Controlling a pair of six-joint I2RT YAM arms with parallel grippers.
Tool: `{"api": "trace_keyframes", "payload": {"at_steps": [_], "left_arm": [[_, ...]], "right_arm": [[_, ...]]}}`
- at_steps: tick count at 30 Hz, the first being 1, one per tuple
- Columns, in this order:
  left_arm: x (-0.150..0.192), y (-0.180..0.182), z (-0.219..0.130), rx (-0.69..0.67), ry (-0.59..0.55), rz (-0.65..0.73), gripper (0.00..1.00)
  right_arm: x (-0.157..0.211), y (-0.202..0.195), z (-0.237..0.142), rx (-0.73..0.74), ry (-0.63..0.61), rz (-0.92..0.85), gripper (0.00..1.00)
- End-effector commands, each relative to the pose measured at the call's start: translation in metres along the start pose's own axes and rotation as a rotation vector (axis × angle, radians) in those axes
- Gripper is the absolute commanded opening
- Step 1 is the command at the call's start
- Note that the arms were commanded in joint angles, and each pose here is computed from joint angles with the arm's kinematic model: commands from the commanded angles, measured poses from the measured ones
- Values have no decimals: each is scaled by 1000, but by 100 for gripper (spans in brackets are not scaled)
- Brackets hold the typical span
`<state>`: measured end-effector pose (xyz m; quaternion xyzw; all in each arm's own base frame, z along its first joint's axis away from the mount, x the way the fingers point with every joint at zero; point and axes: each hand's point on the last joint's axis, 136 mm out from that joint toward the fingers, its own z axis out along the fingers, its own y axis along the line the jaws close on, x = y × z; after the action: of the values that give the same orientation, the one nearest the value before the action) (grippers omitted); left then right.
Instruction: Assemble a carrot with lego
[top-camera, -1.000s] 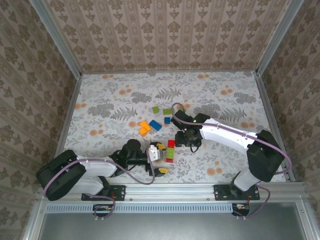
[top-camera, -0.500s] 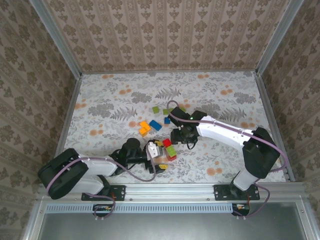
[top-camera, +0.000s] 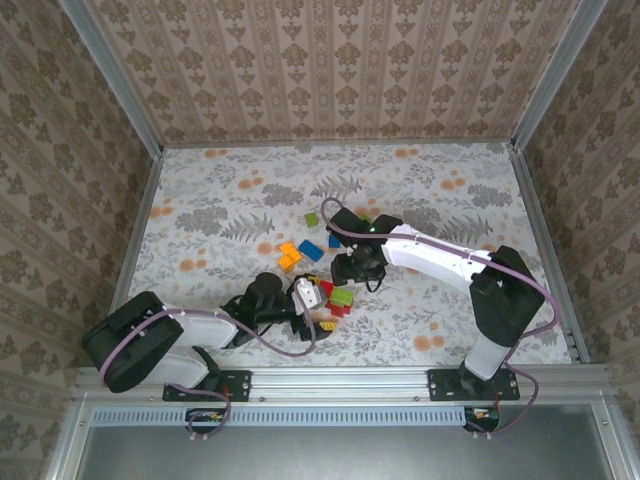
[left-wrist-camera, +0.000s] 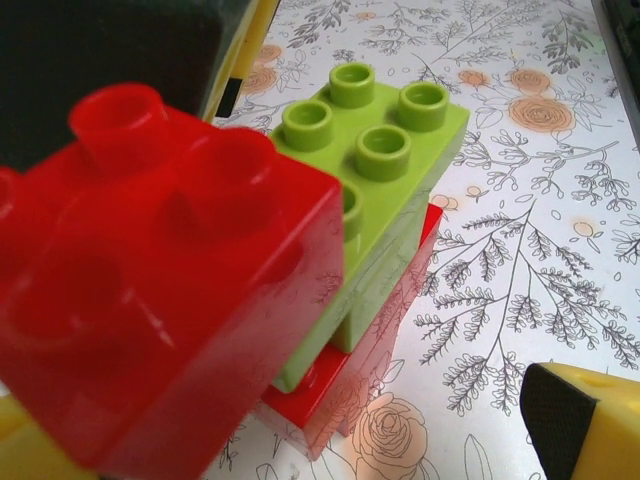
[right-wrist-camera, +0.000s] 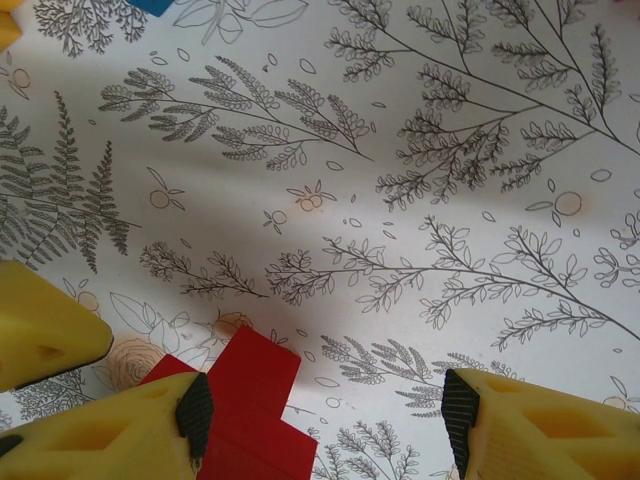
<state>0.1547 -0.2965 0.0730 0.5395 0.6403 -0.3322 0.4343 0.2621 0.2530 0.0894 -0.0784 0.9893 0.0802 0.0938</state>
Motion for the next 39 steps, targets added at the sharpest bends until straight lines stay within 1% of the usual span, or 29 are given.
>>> {"api": "trace_keyframes", "payload": {"at_steps": [1,7,10,15,18,22,23,26,32,39], "left_arm": [[-11,8,3,-18,-21,0,100],[-15,10,3,-13,-27,10,100],[-18,16,3,-12,-36,7,100],[-22,24,7,26,-50,-2,100],[-27,25,7,55,-64,5,100],[-32,22,8,85,-64,24,100],[-34,18,7,115,-73,26,100],[-38,15,7,138,-83,40,100],[-36,10,7,169,-85,42,100],[-35,10,9,178,-82,42,98]], "right_arm": [[-9,2,-9,5,-20,-38,66],[-31,-30,-30,144,-111,-22,70],[-46,-47,-29,143,-138,23,71],[-75,-69,-14,96,-158,74,72],[-86,-81,1,95,-144,65,73],[-90,-90,25,82,-100,59,74],[-90,-91,31,78,-87,59,74],[-93,-95,43,80,-70,56,74],[-102,-99,54,70,-58,62,72],[-108,-103,62,72,-39,59,70]]}}
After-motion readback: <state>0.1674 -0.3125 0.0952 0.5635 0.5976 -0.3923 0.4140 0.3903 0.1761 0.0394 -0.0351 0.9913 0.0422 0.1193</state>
